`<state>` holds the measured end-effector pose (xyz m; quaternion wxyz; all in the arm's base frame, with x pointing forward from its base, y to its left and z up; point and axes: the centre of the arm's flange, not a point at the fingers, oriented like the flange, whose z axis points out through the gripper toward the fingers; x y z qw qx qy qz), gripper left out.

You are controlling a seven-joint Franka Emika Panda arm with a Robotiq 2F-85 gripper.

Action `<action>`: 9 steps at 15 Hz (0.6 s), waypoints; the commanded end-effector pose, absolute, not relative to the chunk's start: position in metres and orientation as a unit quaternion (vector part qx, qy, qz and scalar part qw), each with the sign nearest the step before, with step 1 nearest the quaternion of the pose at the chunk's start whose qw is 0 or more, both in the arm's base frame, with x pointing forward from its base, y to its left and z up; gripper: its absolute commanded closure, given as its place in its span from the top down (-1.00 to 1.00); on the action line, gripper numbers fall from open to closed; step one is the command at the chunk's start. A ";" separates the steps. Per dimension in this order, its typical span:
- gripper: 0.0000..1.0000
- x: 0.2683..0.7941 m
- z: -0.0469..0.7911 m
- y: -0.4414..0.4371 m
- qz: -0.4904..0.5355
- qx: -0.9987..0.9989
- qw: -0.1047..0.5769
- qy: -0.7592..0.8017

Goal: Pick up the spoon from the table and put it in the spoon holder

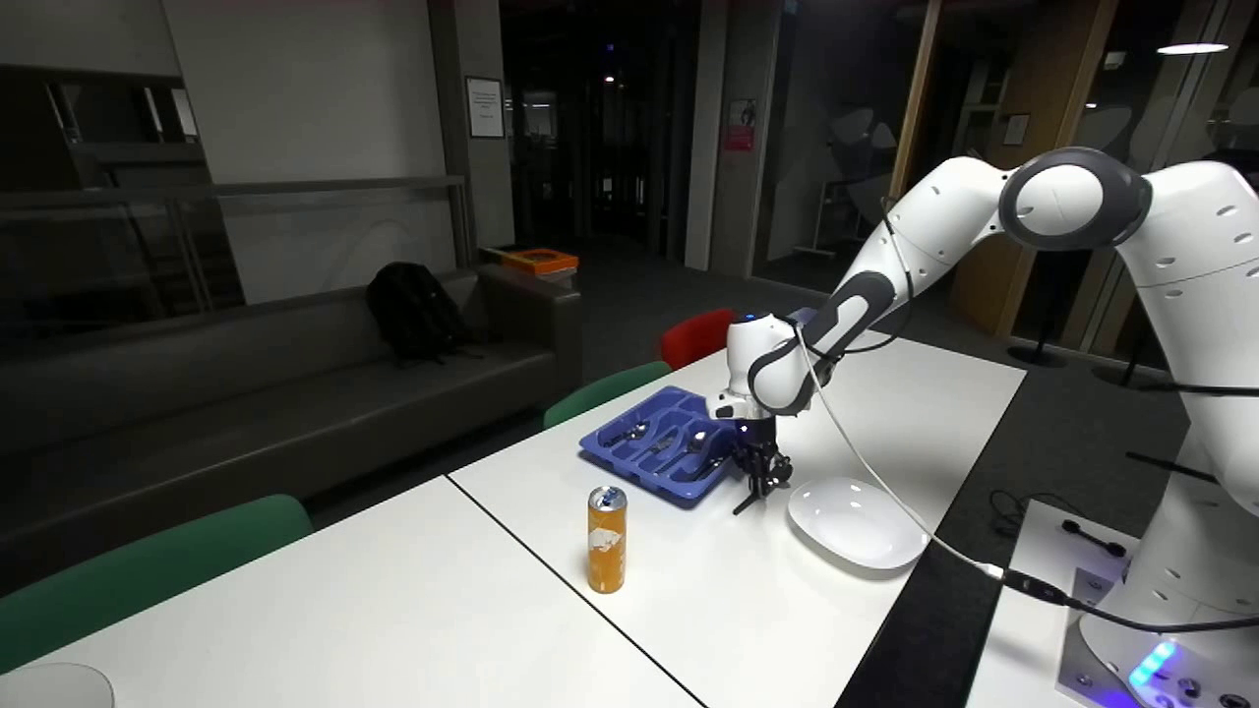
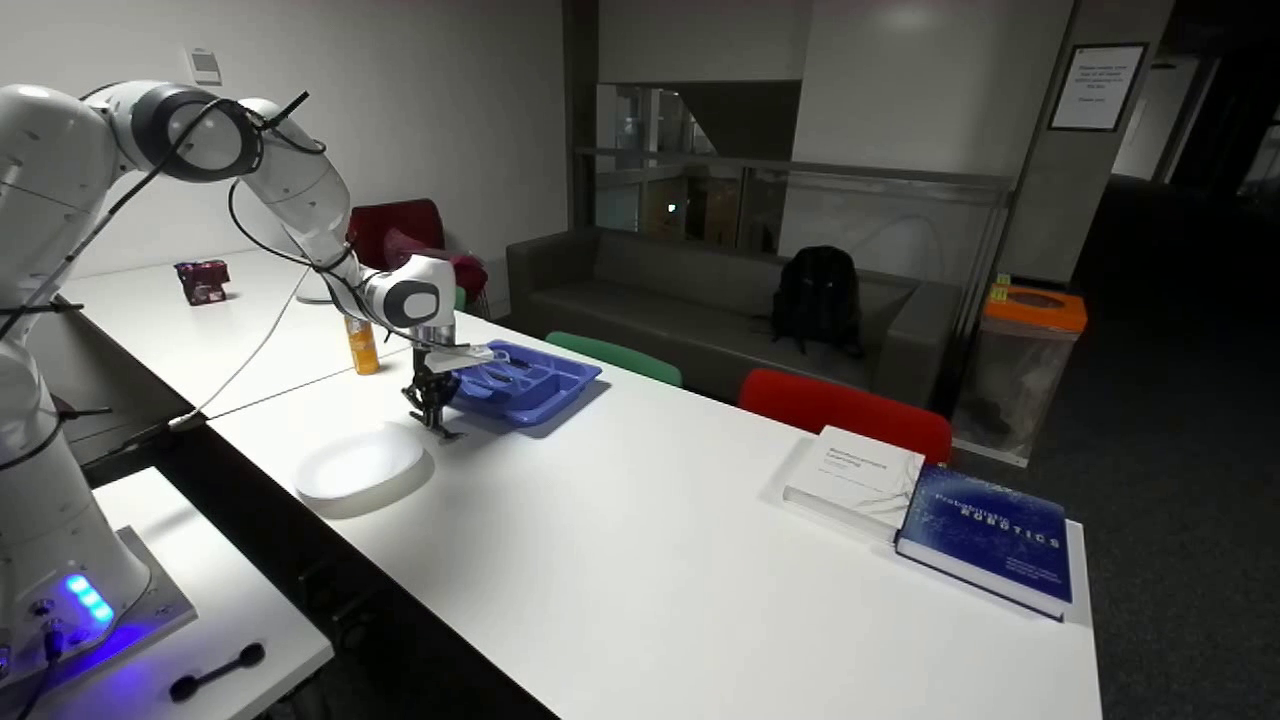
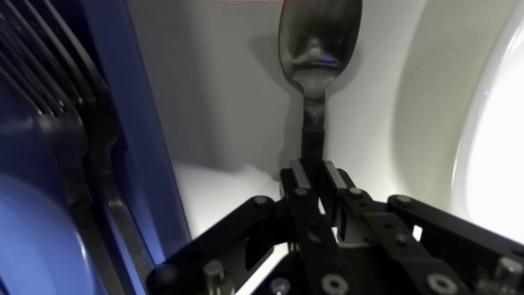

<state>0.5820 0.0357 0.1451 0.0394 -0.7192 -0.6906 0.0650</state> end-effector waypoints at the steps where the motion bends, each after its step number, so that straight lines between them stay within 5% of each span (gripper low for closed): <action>1: -0.94 0.584 0.147 0.037 0.063 -0.723 0.027 -0.687; 9: -0.94 0.575 0.186 0.052 0.075 -0.738 0.002 -0.671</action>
